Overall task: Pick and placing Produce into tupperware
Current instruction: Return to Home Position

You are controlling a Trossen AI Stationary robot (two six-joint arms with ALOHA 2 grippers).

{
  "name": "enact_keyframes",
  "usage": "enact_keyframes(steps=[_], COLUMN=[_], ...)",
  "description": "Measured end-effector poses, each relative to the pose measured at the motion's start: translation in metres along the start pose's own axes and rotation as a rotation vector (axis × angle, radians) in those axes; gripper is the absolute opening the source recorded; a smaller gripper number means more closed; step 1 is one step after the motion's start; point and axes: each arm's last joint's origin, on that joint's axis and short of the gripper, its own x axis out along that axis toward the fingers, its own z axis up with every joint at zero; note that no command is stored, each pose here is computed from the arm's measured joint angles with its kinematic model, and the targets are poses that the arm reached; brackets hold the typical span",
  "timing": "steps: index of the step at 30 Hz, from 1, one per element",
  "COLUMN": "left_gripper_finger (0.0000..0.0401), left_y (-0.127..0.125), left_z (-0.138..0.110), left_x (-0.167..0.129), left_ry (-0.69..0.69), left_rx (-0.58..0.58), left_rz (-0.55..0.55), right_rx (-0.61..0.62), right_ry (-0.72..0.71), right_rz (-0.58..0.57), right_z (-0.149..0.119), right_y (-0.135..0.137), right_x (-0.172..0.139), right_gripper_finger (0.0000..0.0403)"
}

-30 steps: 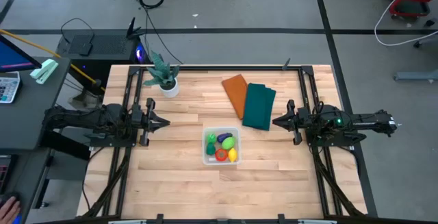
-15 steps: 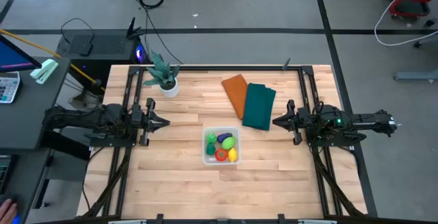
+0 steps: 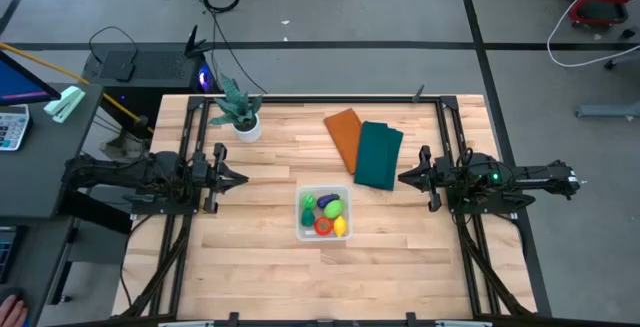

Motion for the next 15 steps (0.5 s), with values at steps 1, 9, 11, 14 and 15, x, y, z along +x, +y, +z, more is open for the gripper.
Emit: enact_keyframes(steps=[1, 9, 11, 14, 15], left_gripper_finger=[0.0029, 0.0039, 0.0038, 0.0032, 0.0031], left_y=[0.0000, 0.0000, 0.0000, 0.0000, 0.0000], left_z=[0.0000, -0.0002, 0.0000, -0.0001, -0.0001], left_x=[0.0000, 0.0000, 0.0000, 0.0000, 0.0000], left_ry=[0.000, 0.001, 0.000, 0.000, 0.000], left_rx=[0.000, 0.000, 0.000, 0.000, 0.000], left_rz=[0.000, 0.000, 0.000, 0.000, 0.000], right_rx=[0.000, 0.000, 0.000, 0.000, 0.000], right_ry=[0.000, 0.000, 0.000, 0.000, 0.000], right_rz=[0.000, 0.000, 0.000, 0.000, 0.000], right_z=[0.0000, 0.0000, 0.0000, 0.0000, 0.0000], right_y=[0.0000, 0.0000, 0.0000, 0.0000, 0.0000], right_x=[0.0000, 0.0000, 0.0000, 0.0000, 0.0000], right_gripper_finger=[0.0000, 0.0000, 0.0000, 0.0000, 0.0000])
